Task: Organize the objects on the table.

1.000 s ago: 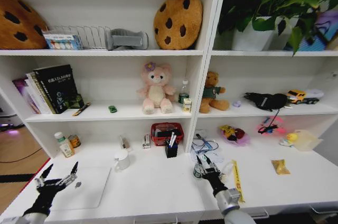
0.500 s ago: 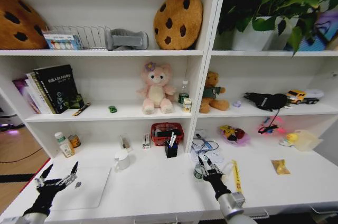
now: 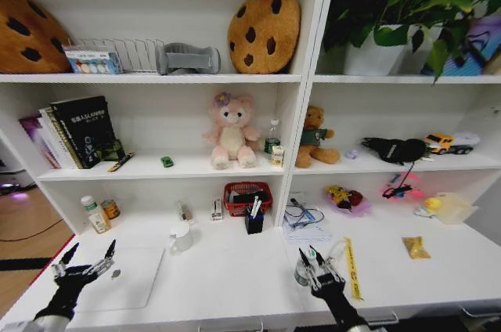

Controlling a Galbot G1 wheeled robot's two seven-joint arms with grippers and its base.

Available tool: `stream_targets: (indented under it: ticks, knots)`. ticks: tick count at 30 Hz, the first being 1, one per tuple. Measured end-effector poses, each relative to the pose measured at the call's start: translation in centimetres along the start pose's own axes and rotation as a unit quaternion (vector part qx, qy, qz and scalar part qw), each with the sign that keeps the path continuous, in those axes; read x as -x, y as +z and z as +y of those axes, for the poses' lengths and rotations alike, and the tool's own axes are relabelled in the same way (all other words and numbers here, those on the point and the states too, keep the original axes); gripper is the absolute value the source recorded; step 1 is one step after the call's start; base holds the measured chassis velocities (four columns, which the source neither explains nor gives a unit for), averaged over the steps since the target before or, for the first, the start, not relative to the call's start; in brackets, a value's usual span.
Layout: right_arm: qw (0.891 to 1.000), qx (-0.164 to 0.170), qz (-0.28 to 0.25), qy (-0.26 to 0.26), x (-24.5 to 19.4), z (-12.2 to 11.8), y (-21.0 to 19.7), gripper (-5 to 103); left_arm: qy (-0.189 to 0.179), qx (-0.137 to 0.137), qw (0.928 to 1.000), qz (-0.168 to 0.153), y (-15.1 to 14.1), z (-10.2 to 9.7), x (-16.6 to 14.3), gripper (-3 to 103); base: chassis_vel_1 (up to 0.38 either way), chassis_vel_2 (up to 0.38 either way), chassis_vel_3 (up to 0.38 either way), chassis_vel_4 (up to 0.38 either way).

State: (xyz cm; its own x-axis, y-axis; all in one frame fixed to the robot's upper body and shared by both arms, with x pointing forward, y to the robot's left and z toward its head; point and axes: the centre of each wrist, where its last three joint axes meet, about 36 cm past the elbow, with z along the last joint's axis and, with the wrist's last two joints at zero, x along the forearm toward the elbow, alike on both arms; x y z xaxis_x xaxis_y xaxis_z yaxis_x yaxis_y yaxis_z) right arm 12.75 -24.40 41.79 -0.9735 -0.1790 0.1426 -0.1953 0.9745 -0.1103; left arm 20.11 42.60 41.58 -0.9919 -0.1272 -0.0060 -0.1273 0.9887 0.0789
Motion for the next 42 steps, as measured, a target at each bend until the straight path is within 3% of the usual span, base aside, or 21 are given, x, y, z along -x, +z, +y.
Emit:
stream_targets:
  ticks: [6,15,20,30,42]
  knots:
    - [1.0,-0.01,0.016,0.013,-5.4,1.7,0.4,30,0.0,0.0,1.0,0.0,0.0,0.0,0.0,100,0.0,0.0,0.0,0.0]
    - [0.999,-0.023,0.035,0.031,-9.1,3.3,2.6,30,0.0,0.0,1.0,0.0,0.0,0.0,0.0,100,0.0,0.0,0.0,0.0]
    - [0.997,-0.025,0.06,0.038,-10.8,3.9,5.6,30,0.0,0.0,1.0,0.0,0.0,0.0,0.0,100,0.0,0.0,0.0,0.0]
    - [0.991,-0.04,0.118,0.04,-11.8,3.1,15.9,30,0.0,0.0,1.0,0.0,0.0,0.0,0.0,100,0.0,0.0,0.0,0.0]
    - [0.983,-0.047,0.172,0.048,-12.1,2.2,24.6,30,0.0,0.0,1.0,0.0,0.0,0.0,0.0,100,0.0,0.0,0.0,0.0]
